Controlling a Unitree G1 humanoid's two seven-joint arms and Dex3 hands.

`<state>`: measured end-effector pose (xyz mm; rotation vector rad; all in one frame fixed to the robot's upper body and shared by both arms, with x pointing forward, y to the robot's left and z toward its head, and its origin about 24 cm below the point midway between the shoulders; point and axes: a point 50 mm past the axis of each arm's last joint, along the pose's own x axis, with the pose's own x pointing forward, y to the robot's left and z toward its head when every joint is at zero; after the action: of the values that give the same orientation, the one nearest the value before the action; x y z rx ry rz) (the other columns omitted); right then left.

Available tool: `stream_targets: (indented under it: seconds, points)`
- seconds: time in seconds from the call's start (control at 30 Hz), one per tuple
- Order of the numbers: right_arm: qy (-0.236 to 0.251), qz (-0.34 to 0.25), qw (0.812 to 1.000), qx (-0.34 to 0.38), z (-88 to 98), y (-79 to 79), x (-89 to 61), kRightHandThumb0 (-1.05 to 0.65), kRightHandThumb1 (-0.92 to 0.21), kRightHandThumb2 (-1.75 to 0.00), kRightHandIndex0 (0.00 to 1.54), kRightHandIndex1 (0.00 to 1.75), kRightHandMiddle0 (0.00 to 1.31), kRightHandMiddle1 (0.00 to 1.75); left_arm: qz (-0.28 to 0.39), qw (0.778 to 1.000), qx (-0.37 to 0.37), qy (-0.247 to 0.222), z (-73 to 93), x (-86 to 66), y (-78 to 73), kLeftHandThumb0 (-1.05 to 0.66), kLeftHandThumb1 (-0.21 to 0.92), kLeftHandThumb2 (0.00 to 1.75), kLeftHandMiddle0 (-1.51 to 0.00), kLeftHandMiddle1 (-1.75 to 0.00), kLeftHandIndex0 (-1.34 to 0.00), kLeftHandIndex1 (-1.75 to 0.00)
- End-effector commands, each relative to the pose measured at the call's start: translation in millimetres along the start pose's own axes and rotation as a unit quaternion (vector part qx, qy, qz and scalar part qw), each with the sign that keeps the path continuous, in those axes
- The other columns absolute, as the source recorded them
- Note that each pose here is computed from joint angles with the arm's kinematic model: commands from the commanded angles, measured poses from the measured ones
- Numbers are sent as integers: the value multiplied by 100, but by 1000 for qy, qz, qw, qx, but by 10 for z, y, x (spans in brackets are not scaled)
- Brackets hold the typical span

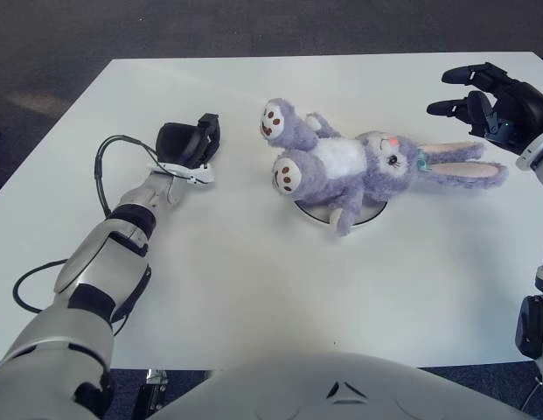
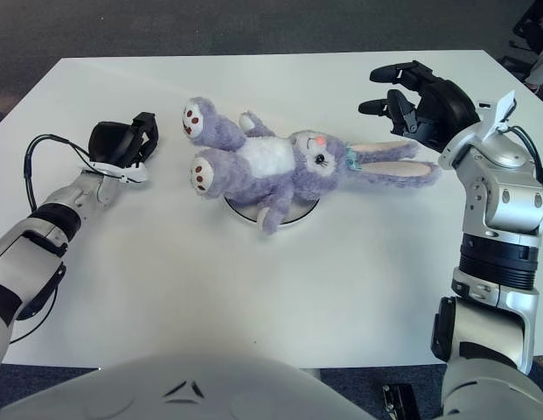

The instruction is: Put the doll into the plate.

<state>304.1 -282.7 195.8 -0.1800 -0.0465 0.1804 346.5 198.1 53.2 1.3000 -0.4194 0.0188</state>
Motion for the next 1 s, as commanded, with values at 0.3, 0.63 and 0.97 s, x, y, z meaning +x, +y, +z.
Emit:
stream_targets:
  seconds: [0.3,0.63,0.97]
  points:
    - [-3,-102,994,41,-223,-124,3,-13,-65,-83,49,140,34,172,-77,967,-215,112,66,-246,-339,-44,44,115,-120,-175,-52,-174]
    - [22,-166,985,44,-469,-352,-76,-1,-52,-101,54,152,32,174,-60,894,-410,169,131,-159,-346,-42,53,105,-109,-175,-45,-175]
    - [63,-199,976,53,-737,-251,-159,-1,-49,-105,57,154,32,173,-34,826,-530,189,187,-73,-332,-42,53,104,-110,-175,-44,-175]
